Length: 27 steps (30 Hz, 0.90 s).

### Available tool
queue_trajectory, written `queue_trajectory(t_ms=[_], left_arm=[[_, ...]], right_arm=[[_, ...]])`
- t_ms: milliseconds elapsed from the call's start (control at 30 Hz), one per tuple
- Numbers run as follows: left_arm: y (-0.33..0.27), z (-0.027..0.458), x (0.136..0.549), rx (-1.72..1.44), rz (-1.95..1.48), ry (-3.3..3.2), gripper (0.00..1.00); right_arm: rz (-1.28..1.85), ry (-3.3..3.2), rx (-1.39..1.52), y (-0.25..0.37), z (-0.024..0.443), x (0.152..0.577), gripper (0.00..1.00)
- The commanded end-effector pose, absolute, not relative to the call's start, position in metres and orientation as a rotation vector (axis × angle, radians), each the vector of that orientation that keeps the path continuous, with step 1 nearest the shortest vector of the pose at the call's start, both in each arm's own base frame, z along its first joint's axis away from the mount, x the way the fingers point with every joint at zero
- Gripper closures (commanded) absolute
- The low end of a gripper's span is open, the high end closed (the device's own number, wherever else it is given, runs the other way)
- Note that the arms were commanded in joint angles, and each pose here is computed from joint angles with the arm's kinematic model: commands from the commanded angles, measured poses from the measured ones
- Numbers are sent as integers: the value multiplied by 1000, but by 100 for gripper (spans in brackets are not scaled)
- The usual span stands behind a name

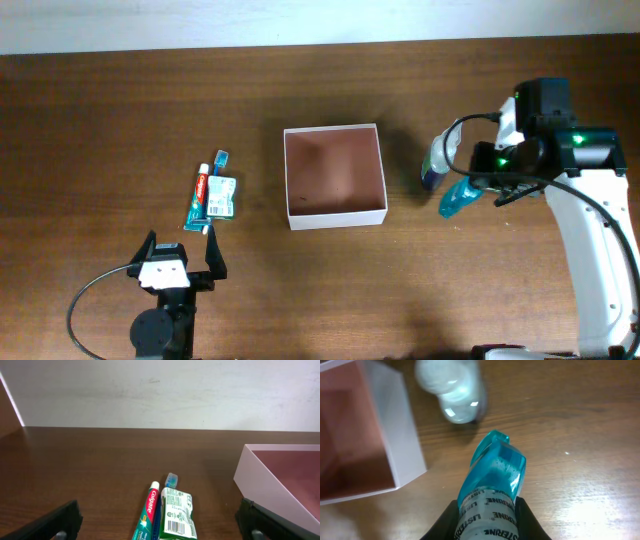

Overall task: Pack container
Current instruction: 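Lift the Listerine bottle and carry it over the box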

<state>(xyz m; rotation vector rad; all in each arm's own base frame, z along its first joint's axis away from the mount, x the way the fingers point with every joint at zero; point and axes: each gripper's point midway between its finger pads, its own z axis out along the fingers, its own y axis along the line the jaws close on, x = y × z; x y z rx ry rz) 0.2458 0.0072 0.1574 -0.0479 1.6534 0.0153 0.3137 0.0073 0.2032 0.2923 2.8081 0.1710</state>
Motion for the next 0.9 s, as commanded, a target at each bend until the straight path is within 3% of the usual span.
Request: queue_trajectory(t_ms=[0,500,867], left_arm=[[4,156,246,-20,12,1651,1],[4,156,246,-20,12,1651,1],[4,156,246,-20,12,1651,1]], right_arm=[[261,2752,102,43,233,319,82],[321,2567,-245,123,308,314,84],[187,2605,-518,174,265,340,86]])
